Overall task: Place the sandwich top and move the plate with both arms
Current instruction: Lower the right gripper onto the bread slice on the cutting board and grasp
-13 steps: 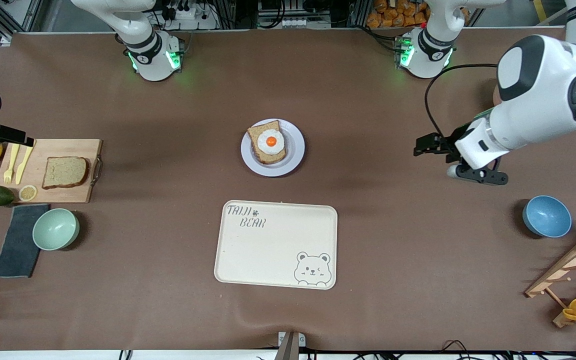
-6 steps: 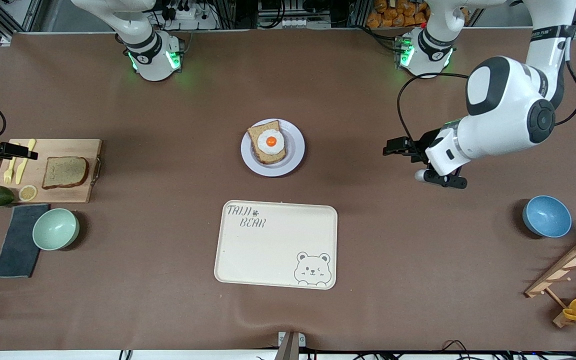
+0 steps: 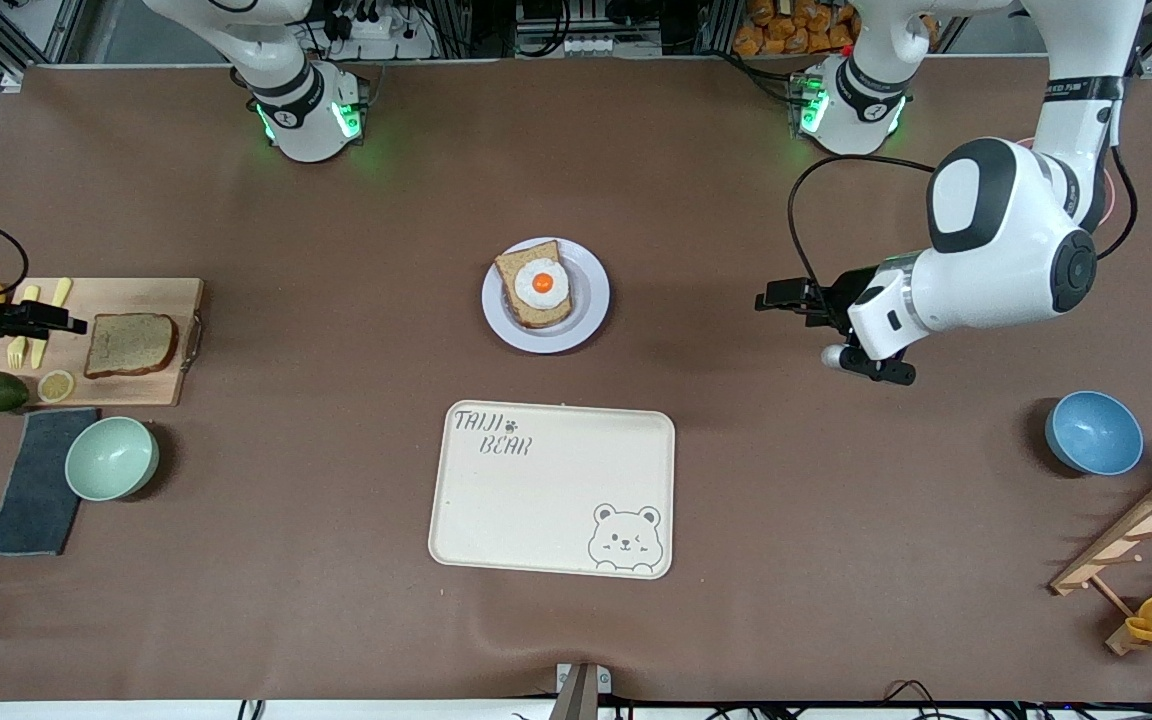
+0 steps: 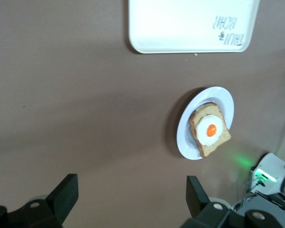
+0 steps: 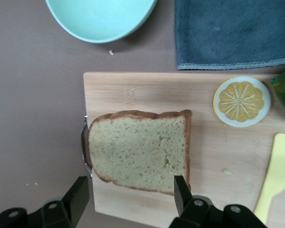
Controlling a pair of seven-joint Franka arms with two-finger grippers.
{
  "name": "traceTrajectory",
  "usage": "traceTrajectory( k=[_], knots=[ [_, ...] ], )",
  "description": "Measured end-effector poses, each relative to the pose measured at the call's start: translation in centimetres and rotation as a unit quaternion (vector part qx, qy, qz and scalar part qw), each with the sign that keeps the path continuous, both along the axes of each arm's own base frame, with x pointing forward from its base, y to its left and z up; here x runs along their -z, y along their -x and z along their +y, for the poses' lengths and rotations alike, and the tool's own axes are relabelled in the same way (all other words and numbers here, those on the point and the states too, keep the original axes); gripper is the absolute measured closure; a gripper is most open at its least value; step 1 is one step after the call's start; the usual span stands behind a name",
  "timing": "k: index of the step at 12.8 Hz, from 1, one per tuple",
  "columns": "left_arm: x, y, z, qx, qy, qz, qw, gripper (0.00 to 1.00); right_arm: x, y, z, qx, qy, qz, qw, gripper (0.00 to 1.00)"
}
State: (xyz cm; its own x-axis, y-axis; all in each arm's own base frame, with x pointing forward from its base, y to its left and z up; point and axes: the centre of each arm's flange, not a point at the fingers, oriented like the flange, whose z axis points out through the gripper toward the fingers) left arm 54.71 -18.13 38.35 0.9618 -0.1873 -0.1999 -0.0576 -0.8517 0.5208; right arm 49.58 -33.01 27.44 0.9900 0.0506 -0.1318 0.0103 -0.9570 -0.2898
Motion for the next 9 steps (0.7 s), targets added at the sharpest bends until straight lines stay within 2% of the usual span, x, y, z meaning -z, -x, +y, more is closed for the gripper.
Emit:
traceTrajectory(
  k=[1, 3, 6, 9],
  knots=[
    [0.4, 0.0, 0.0, 0.002, 0.006, 0.002, 1.000, 0.00, 1.1, 0.3, -0.5, -0.004, -0.003, 0.000, 1.000, 0.20],
    [1.5, -0.1, -0.1, 0.005, 0.013, 0.008, 1.000, 0.00, 2.6, 0.7, -1.2, -0.010, -0.001, 0.002, 1.000, 0.33],
    [3.1, -0.4, -0.3, 0.009, 0.034, 0.012, 0.999, 0.00, 2.8, 0.7, -2.0, -0.009, 0.003, 0.001, 1.000, 0.38],
    [4.3, -0.6, -0.2, 0.007, 0.036, 0.013, 0.999, 0.00, 3.4, 0.4, -2.8, -0.013, -0.003, -0.013, 1.000, 0.42]
  ],
)
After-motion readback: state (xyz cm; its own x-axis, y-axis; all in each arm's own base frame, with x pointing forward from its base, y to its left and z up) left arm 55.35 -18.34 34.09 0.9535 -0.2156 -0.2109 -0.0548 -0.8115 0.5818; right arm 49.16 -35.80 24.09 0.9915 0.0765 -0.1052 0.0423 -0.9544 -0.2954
